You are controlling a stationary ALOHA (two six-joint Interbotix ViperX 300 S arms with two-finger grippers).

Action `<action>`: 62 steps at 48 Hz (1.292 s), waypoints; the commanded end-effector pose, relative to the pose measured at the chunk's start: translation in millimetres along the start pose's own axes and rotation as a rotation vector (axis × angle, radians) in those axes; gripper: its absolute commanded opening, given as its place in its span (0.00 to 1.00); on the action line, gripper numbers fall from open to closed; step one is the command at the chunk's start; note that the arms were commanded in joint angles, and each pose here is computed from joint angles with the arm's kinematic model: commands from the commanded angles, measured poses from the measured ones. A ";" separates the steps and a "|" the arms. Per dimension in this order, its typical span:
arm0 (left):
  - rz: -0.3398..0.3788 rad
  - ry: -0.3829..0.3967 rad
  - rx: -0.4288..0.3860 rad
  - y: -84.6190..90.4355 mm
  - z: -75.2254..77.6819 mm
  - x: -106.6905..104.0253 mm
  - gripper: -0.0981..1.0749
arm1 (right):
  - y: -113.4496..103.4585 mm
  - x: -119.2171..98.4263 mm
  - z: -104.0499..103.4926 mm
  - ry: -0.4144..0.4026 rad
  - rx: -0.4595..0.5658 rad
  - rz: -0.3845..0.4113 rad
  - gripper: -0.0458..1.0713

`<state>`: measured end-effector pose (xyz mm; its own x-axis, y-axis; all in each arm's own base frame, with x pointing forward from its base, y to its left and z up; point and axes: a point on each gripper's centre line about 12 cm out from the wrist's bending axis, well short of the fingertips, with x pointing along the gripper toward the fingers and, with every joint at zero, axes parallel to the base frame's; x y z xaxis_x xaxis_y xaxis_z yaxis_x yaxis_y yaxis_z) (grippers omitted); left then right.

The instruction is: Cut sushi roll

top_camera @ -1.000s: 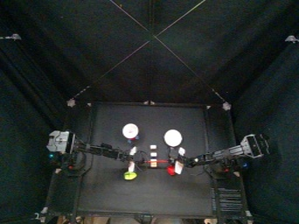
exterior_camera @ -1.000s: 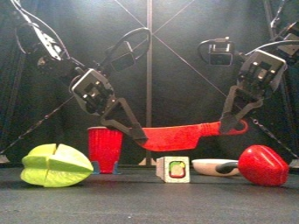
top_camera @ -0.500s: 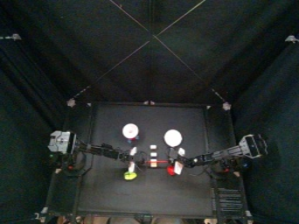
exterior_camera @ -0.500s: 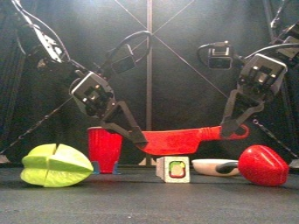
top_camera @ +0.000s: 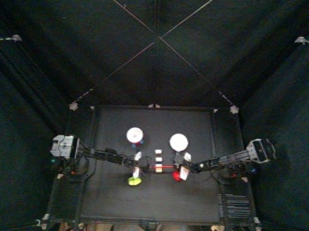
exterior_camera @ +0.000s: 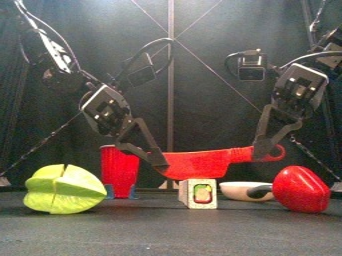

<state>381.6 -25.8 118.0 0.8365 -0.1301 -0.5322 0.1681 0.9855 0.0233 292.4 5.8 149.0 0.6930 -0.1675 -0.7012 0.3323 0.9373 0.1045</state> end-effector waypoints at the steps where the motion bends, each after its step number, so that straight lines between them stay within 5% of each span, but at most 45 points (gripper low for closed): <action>1: -0.040 -0.060 0.031 -16.6 18.1 2.9 0.26 | -3.1 -1.3 6.9 -0.018 0.028 -0.012 0.29; 62: -0.033 0.030 0.019 -12.2 -7.6 21.0 0.26 | -4.8 24.3 -7.7 0.066 0.022 -0.054 0.29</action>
<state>385.6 -25.8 90.2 0.7982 -0.1273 -0.5888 0.1676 0.9857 0.0141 297.2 6.4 117.8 0.6157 -0.1769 -0.7678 0.3408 0.9384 0.0571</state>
